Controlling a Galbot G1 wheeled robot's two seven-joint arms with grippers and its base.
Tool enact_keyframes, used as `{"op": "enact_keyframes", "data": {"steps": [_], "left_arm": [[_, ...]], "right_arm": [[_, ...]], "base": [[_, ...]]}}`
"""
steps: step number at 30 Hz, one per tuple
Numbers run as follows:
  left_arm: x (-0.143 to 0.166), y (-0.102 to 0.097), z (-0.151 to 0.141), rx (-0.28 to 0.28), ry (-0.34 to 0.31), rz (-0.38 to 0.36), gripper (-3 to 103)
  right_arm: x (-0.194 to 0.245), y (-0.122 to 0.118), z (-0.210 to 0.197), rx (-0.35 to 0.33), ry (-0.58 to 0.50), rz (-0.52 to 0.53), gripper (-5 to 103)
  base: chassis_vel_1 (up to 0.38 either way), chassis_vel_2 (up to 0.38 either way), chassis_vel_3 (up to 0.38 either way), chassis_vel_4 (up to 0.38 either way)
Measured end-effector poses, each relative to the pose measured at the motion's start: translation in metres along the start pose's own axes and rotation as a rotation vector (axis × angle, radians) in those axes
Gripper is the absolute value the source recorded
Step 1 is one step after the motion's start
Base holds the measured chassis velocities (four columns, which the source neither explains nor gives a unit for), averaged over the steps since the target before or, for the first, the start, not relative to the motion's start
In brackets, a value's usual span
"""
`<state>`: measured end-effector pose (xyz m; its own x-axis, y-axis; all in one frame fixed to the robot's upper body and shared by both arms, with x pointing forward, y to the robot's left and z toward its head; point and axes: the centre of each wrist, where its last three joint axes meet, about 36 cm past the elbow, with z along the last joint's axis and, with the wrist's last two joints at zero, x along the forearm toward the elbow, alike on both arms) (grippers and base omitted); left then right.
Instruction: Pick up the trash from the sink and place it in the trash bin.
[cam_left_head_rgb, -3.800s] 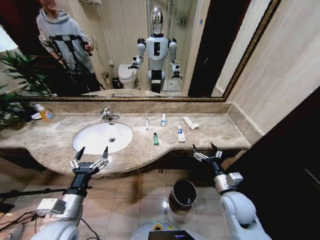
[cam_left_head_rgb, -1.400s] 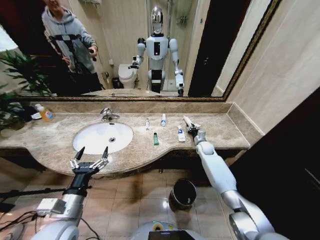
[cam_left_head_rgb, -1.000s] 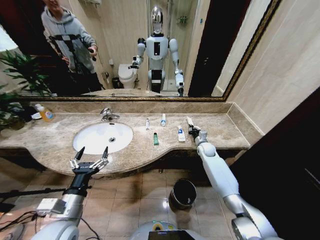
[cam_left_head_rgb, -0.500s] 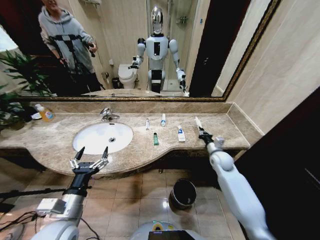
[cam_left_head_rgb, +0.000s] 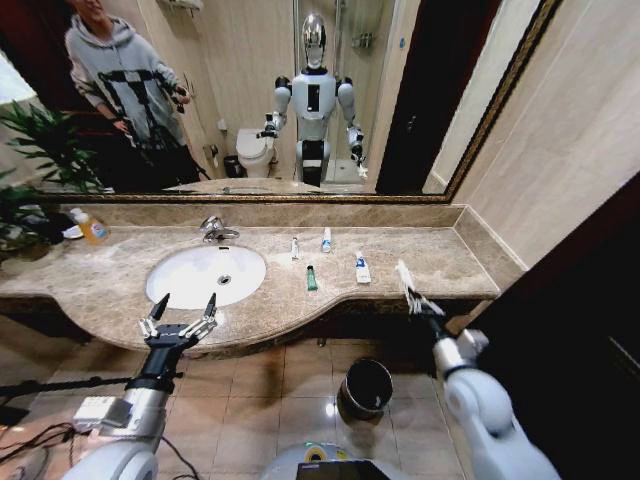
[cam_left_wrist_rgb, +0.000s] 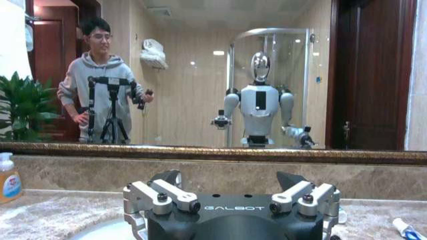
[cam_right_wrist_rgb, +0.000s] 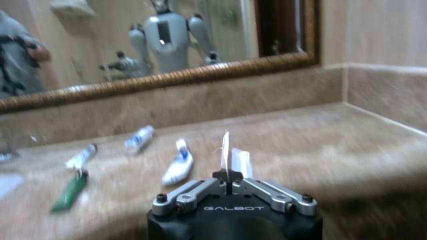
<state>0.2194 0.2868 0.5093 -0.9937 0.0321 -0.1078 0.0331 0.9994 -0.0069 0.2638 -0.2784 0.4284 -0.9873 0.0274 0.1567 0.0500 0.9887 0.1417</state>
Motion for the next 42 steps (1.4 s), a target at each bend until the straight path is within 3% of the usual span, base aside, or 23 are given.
{"op": "enact_keyframes", "data": {"steps": [4, 10, 16, 20, 27, 39, 41, 42], "left_arm": [[0.0, 0.0, 0.0, 0.0, 0.0, 0.0, 100], [0.0, 0.0, 0.0, 0.0, 0.0, 0.0, 100], [0.0, 0.0, 0.0, 0.0, 0.0, 0.0, 100], [0.0, 0.0, 0.0, 0.0, 0.0, 0.0, 100], [0.0, 0.0, 0.0, 0.0, 0.0, 0.0, 100], [0.0, 0.0, 0.0, 0.0, 0.0, 0.0, 100], [0.0, 0.0, 0.0, 0.0, 0.0, 0.0, 100], [0.0, 0.0, 0.0, 0.0, 0.0, 0.0, 100]], "right_arm": [[0.033, 0.011, 0.025, 0.009, 0.039, 0.045, 0], [0.056, 0.023, 0.089, 0.087, 0.108, 0.08, 0], [0.056, 0.007, 0.207, 0.167, 0.333, 0.032, 0], [0.03, 0.0, 0.252, 0.177, 0.414, 0.004, 0], [-0.019, -0.016, 0.286, 0.199, 0.524, -0.021, 0], [-0.054, -0.032, 0.319, 0.236, 0.573, -0.052, -2], [-0.058, -0.036, 0.321, 0.237, 0.579, -0.06, 8], [-0.058, -0.036, 0.321, 0.237, 0.579, -0.06, 8]], "base": [[0.0, 0.0, 0.0, 0.0], [0.0, 0.0, 0.0, 0.0], [0.0, 0.0, 0.0, 0.0], [0.0, 0.0, 0.0, 0.0], [0.0, 0.0, 0.0, 0.0], [0.0, 0.0, 0.0, 0.0], [0.0, 0.0, 0.0, 0.0], [0.0, 0.0, 0.0, 0.0]]}}
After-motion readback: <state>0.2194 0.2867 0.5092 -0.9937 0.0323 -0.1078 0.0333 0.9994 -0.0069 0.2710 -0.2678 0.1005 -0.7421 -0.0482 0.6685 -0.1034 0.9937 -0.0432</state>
